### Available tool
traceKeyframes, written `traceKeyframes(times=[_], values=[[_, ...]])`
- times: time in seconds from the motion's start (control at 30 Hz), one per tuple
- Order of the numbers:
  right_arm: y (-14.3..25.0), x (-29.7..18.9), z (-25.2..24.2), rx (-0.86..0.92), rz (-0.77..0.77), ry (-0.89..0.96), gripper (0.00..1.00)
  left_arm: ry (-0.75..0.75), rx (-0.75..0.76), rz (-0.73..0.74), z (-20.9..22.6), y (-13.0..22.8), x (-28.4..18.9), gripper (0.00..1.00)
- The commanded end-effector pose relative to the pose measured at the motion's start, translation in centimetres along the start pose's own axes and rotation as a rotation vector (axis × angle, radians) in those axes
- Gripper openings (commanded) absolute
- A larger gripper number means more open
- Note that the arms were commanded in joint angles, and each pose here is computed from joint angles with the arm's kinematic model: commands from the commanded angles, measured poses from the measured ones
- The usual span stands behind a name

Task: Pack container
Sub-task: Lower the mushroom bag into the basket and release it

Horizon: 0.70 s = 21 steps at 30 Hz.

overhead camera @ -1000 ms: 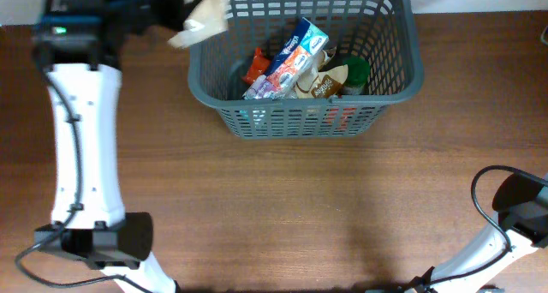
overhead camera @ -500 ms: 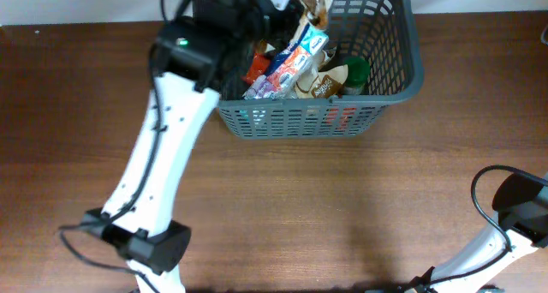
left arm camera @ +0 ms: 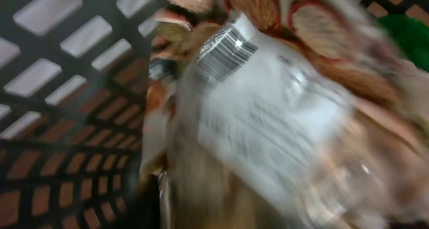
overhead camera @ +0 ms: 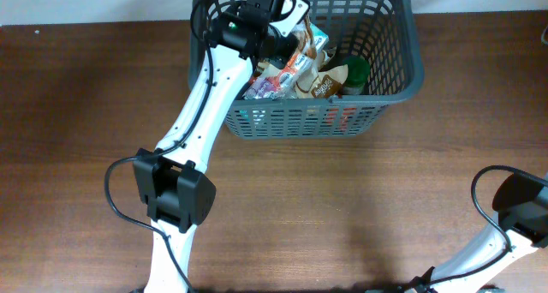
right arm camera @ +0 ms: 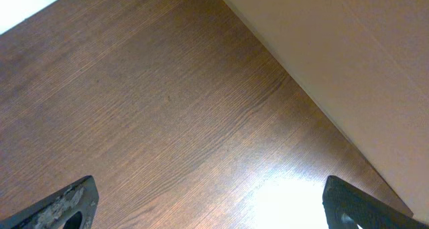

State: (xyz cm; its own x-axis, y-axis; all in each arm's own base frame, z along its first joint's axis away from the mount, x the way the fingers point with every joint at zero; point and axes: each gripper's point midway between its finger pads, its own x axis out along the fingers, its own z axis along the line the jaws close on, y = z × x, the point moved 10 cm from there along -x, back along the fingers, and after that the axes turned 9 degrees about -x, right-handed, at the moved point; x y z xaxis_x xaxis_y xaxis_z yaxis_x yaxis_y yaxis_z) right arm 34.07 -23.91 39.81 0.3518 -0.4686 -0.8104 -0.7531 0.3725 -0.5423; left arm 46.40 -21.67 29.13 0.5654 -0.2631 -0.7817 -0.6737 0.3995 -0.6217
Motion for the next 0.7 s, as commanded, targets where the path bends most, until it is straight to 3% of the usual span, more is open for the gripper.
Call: traceKeyframes(times=[0.0, 0.07, 0.23, 0.47, 0.67], values=[[0.1, -0.5, -0.2, 0.018, -0.008, 0.013, 0.99, -0.009, 0.004, -0.005, 0.2, -0.2, -0.6, 0.52], [0.1, -0.5, -0.2, 0.018, -0.008, 0.013, 0.99, -0.009, 0.004, -0.007, 0.2, -0.2, -0.6, 0.61], [0.1, -0.5, -0.2, 0.018, -0.007, 0.013, 0.99, -0.012, 0.004, -0.039, 0.3, -0.7, -2.2, 1.0], [0.1, -0.5, -0.2, 0.018, -0.007, 0.013, 0.99, -0.045, 0.001, -0.213, 0.6, -2.7, -10.8, 1.0], [0.1, -0.5, -0.2, 0.018, -0.007, 0.013, 0.99, -0.245, -0.024, -0.224, 1.9, -0.9, -19.1, 1.0]])
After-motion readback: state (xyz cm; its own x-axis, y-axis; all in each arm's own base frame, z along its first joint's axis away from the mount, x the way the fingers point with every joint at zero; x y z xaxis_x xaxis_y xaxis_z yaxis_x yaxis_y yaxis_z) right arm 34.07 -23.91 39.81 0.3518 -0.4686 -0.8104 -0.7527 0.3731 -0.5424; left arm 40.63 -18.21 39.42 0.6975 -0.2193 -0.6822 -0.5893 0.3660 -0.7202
